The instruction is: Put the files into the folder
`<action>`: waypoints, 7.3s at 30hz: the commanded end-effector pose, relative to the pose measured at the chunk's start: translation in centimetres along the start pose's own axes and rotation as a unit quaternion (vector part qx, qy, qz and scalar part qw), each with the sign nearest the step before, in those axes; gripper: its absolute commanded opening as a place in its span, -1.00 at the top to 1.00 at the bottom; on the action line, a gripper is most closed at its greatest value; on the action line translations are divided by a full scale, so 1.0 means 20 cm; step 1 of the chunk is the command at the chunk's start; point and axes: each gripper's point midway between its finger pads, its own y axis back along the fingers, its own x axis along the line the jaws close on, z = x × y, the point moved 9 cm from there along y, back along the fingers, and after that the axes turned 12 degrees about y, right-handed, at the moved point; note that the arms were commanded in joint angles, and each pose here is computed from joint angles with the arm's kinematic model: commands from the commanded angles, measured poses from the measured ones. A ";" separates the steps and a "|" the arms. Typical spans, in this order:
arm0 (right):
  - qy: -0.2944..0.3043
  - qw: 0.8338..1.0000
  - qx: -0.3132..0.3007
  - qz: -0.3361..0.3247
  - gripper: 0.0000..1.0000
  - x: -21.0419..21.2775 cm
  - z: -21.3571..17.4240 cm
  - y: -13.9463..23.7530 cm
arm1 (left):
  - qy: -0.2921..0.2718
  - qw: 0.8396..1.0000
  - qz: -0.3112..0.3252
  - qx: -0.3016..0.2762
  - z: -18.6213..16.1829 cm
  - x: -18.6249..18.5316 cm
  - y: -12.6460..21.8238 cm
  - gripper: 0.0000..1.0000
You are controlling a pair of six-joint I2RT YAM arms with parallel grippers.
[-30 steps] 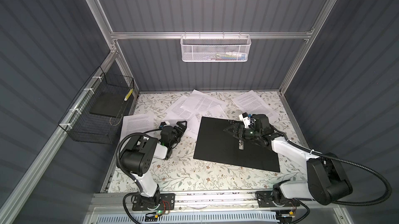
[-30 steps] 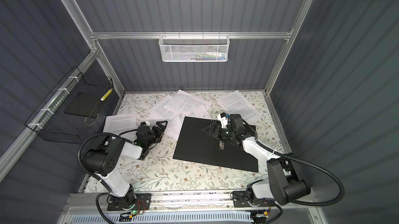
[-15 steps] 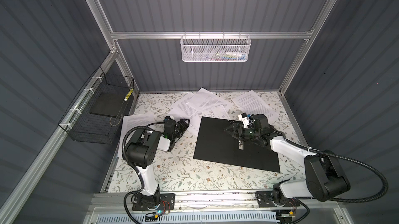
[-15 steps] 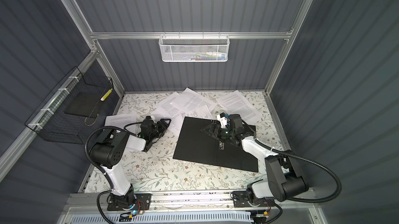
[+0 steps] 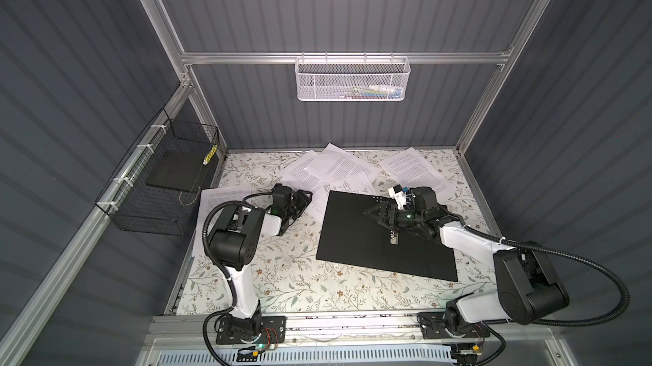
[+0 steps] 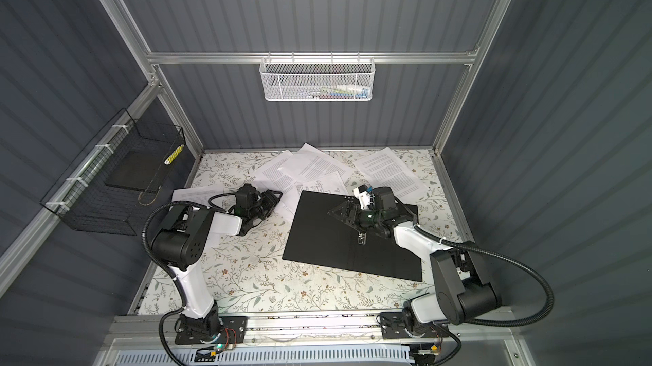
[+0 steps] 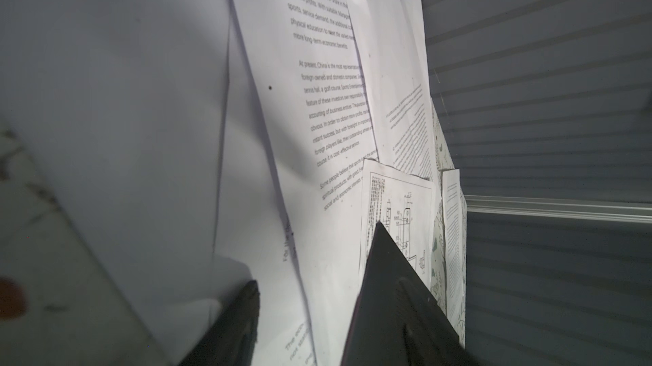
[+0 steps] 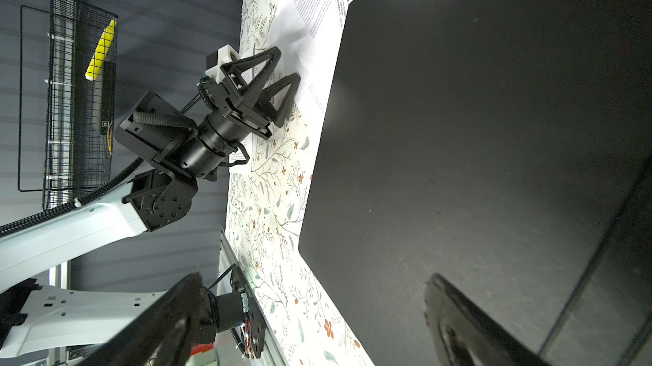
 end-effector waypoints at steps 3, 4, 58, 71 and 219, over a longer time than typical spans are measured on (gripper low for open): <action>0.004 1.000 -0.001 0.012 -0.98 0.01 0.01 0.00 | -0.016 0.999 0.047 -0.024 0.09 -0.02 0.08 -0.36; 0.004 1.000 -0.001 0.011 -0.98 0.01 0.01 0.00 | -0.021 0.997 0.068 -0.030 0.11 -0.02 0.10 -0.40; 0.092 0.983 0.138 -0.076 0.18 -0.06 0.39 -1.17 | 0.064 0.993 0.038 0.092 0.18 0.11 -0.04 -0.87; 0.085 0.984 0.144 -0.064 0.19 -0.06 0.38 -1.19 | 0.091 0.991 0.000 0.097 0.03 0.09 -0.07 -0.92; 0.252 0.897 -0.163 0.324 0.31 0.33 0.65 0.07 | -0.284 0.900 -0.222 0.244 -0.01 -1.25 0.56 1.00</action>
